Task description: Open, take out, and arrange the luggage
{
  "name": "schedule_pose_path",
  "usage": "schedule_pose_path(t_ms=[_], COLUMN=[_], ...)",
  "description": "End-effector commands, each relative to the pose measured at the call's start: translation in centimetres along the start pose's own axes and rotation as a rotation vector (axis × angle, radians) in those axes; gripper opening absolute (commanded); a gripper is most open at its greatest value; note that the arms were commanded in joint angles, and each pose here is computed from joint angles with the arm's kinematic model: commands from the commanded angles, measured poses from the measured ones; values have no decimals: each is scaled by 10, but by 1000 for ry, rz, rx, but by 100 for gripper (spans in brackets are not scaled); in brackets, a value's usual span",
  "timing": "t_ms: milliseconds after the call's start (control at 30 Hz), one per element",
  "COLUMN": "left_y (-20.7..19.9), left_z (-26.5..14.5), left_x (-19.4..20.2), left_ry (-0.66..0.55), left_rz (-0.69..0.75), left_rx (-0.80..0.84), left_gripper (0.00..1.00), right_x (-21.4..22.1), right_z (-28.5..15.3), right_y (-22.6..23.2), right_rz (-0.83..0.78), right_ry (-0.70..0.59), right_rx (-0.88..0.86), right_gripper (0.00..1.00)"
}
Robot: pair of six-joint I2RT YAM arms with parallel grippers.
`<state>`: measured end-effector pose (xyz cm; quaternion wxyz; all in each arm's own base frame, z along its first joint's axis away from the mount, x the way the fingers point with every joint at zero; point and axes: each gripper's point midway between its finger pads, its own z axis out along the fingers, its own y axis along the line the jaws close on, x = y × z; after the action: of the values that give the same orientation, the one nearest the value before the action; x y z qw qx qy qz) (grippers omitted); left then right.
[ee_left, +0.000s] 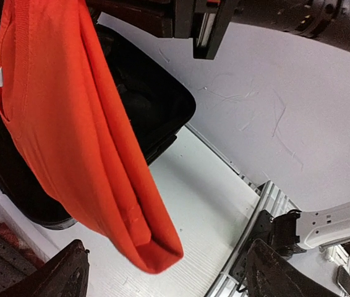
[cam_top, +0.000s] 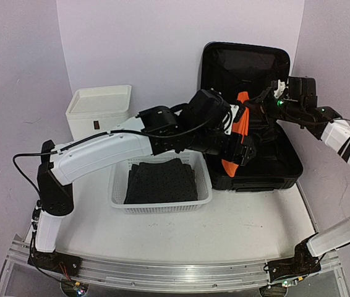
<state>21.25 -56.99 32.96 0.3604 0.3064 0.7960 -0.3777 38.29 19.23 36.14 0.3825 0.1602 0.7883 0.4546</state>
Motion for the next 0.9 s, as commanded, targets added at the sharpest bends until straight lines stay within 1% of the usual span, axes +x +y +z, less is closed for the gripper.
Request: schedule_pose_path(t_ms=[0,200,333,500,567,600,633,700,800,867], left_y=[-4,17,16,8,1,-1,-4,-11,-18,-20], left_z=[-4,4,7,8,10,11,10,10,7,8], left_x=[-14,-4,-4,-4,-1,-1,0,1,6,17], left_ry=[-61,-60,-67,-59,-45,-39,-35,-24,2,41], left_rz=[43,5,-8,-20,-24,-25,-26,-29,-48,-42], left_rx=[-73,-197,-202,-164,-129,-116,-103,-69,-30,-6], left_gripper=[88,80,73,55,44,41,35,29,24,20], right_x=[-7,4,9,13,14,14,15,17,23,26], right_z=[-21,-30,-32,-35,-36,-36,-36,-34,-29,-27], right_y=[32,36,35,34,33,32,31,27,27,31], right_rz=[-43,-53,-57,-65,-69,-69,-70,-70,-69,-87], right_ry=[-92,-93,-88,-80,-80,-79,-78,-69,-35,-2], right_rx=[-85,-94,-92,-87,-85,-81,-79,-73,-77,-82], right_gripper=[0,0,0,0,0,0,0,0,0,0])
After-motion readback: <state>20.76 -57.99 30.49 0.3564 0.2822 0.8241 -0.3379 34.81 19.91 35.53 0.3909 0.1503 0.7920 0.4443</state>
